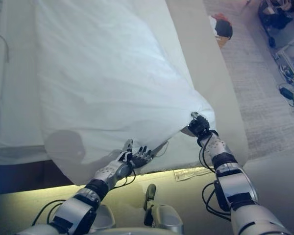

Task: Make the bed neatly

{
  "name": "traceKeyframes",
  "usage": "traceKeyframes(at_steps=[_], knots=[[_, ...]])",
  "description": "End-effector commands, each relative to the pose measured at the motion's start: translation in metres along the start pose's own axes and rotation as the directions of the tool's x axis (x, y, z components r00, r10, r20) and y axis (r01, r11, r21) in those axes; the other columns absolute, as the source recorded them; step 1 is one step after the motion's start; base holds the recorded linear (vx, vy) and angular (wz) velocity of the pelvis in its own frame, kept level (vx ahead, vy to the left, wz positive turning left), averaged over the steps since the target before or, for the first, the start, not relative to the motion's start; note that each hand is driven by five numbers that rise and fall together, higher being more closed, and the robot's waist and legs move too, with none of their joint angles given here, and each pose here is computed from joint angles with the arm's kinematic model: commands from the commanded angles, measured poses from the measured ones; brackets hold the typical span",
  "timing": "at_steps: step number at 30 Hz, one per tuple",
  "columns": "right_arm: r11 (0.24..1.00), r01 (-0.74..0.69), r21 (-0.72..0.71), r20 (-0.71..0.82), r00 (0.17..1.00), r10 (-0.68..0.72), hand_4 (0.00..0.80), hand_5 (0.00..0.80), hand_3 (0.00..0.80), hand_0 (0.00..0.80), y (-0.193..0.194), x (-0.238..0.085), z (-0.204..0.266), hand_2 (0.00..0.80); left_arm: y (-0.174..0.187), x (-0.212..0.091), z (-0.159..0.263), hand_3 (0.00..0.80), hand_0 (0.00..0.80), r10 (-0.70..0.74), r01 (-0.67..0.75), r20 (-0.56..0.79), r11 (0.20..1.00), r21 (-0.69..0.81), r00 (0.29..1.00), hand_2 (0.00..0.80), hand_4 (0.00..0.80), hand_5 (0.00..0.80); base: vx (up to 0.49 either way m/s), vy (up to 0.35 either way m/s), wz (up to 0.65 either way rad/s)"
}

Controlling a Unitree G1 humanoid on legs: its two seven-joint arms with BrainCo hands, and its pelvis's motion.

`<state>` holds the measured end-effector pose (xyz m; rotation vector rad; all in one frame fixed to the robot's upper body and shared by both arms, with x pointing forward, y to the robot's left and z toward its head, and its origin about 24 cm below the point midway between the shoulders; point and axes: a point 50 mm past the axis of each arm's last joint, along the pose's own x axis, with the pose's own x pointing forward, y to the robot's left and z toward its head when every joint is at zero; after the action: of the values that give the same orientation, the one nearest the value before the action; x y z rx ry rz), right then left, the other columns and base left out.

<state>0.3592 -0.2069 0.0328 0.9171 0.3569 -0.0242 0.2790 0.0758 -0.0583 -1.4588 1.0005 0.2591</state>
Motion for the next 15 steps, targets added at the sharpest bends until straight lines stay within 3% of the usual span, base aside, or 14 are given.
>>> traceKeyframes(at_steps=[1,15], knots=[[0.989,-0.129,-0.078,0.208,0.968,0.143,0.800,0.800,0.800,0.800,0.041,-0.004,0.066,0.800,-0.024,0.013,-0.069,0.000,0.000,-0.012,0.015,-0.188,1.000,0.016,0.982,0.000,0.000,0.000,-0.047,0.041,-0.02],[0.982,-0.129,-0.137,0.271,0.949,0.162,0.800,0.800,0.800,0.800,0.055,-0.013,0.095,0.800,0.038,0.011,-0.069,0.000,0.000,0.220,-0.214,-0.266,0.975,0.050,0.939,0.000,0.000,0.000,-0.042,0.035,0.00]])
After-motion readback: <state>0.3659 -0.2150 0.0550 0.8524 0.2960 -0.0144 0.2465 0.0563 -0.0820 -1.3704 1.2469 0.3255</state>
